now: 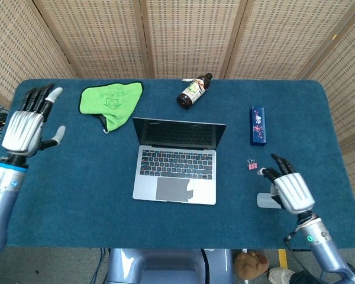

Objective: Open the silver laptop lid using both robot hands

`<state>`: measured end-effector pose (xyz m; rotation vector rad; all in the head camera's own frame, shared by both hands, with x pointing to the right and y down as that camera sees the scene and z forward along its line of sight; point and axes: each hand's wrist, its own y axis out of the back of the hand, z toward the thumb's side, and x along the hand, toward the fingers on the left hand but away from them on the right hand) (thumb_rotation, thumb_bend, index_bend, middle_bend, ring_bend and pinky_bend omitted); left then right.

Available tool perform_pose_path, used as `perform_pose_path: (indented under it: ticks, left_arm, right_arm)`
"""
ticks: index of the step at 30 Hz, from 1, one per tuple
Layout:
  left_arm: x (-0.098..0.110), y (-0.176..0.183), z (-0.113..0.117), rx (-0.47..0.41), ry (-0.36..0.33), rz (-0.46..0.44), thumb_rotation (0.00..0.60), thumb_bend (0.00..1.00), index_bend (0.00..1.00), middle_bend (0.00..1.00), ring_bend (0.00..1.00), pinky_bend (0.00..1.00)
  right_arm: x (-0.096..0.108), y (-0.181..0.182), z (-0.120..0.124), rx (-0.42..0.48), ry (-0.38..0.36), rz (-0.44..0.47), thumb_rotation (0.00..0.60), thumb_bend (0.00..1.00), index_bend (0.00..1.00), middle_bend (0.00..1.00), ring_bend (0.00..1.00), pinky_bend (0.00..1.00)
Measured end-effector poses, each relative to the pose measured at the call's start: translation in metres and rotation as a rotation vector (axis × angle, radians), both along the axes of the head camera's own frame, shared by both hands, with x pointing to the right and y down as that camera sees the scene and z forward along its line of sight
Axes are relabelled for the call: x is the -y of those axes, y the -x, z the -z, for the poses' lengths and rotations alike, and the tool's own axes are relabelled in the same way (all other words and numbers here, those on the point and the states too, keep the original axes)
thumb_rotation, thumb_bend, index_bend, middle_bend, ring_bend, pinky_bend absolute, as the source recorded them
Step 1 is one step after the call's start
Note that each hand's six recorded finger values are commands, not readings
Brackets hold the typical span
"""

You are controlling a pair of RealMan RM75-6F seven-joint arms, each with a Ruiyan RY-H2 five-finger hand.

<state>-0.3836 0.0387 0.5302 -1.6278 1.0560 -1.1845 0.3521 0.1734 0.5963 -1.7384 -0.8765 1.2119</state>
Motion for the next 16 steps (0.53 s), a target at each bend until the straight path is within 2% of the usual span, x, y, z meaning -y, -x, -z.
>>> perform_pose_path:
  ticks: [3, 6, 12, 14, 16]
  left_arm:
    - [-0.031, 0.034, -0.005, 0.027, 0.058, 0.061, 0.6, 0.24, 0.0, 0.0, 0.0, 0.0]
    - [-0.057, 0.058, -0.005, 0.029, 0.082, 0.115, 0.6, 0.02, 0.0, 0.0, 0.0, 0.0]
    - [-0.098, 0.076, -0.003, 0.043, 0.058, 0.113, 0.6, 0.0, 0.0, 0.0, 0.0, 0.0]
    - [-0.12, 0.081, -0.004, 0.034, 0.045, 0.134, 0.6, 0.0, 0.0, 0.0, 0.0, 0.0]
    - [-0.142, 0.085, -0.007, 0.009, 0.052, 0.167, 0.6, 0.0, 0.0, 0.0, 0.0, 0.0]
  right_arm:
    - [0.003, -0.026, 0.01, -0.005, -0.057, -0.068, 0.6, 1.0, 0.33, 0.42, 0.07, 0.13]
    - [0.001, -0.042, 0.018, -0.001, -0.1, -0.132, 0.6, 1.0, 0.33, 0.39, 0.07, 0.13]
    - [-0.012, -0.053, 0.033, 0.021, -0.175, -0.207, 0.6, 0.98, 0.32, 0.3, 0.04, 0.13]
    - [-0.022, -0.053, 0.039, 0.043, -0.195, -0.222, 0.6, 0.83, 0.28, 0.22, 0.01, 0.12]
    - [-0.034, -0.05, 0.044, 0.067, -0.195, -0.226, 0.6, 0.45, 0.15, 0.08, 0.0, 0.05]
